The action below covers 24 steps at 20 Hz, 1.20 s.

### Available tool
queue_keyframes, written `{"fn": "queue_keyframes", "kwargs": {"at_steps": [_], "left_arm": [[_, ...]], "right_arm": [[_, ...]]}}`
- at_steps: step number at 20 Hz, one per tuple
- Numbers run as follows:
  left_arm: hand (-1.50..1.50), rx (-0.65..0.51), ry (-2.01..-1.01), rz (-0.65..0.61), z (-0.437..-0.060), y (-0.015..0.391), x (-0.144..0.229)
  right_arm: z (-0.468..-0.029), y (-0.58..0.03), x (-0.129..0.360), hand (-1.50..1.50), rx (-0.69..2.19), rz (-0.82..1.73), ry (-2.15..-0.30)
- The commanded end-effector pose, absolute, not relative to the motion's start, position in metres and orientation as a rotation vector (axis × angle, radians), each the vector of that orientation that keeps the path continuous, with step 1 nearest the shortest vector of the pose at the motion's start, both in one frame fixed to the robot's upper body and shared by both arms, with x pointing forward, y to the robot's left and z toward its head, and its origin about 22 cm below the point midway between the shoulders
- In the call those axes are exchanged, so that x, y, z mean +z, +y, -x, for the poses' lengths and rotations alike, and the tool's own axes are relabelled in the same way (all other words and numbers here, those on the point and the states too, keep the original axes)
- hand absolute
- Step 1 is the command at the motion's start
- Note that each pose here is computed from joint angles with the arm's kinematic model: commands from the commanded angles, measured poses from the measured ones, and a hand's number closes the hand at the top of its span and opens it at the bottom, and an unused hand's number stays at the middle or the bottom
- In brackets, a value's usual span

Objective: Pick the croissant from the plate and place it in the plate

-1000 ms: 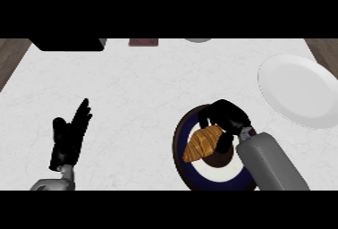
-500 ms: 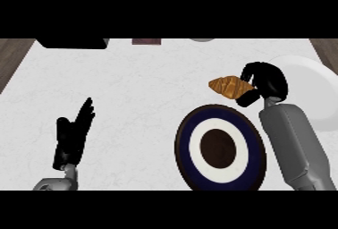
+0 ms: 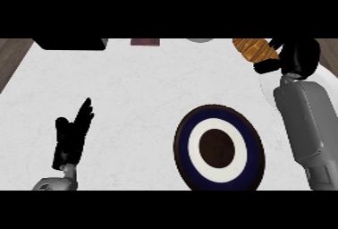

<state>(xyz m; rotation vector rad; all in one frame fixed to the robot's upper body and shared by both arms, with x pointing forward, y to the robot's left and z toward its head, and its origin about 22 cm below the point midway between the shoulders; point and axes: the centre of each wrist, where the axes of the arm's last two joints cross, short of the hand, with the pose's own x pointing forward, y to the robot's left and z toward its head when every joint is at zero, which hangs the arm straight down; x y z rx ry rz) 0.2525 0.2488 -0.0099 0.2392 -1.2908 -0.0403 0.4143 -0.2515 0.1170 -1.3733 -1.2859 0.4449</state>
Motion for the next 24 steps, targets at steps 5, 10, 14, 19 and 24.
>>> {"fn": "queue_keyframes", "kwargs": {"at_steps": [5, 10, 14, 19, 24], "left_arm": [[0.0, -0.046, -1.283, -0.243, -0.248, 0.25, -0.012], [0.0, -0.04, -1.29, -0.227, -0.258, 0.241, 0.001], [0.0, -0.044, -1.301, -0.233, -0.251, 0.236, -0.012], [0.0, -0.055, -1.303, -0.211, -0.25, 0.248, -0.013], [0.0, -0.062, -1.304, -0.226, -0.265, 0.231, -0.009]], "right_arm": [[-0.417, -0.298, 0.124, 1.5, 0.267, 1.454, -1.168], [-0.424, -0.334, 0.117, 1.5, 0.258, 1.45, -1.113], [-0.414, -0.379, 0.113, 1.5, 0.251, 1.426, -1.077], [-0.41, -0.401, 0.102, 1.5, 0.28, 1.386, -0.976], [-0.392, -0.414, 0.065, 1.5, 0.341, 1.211, -0.923]]}}
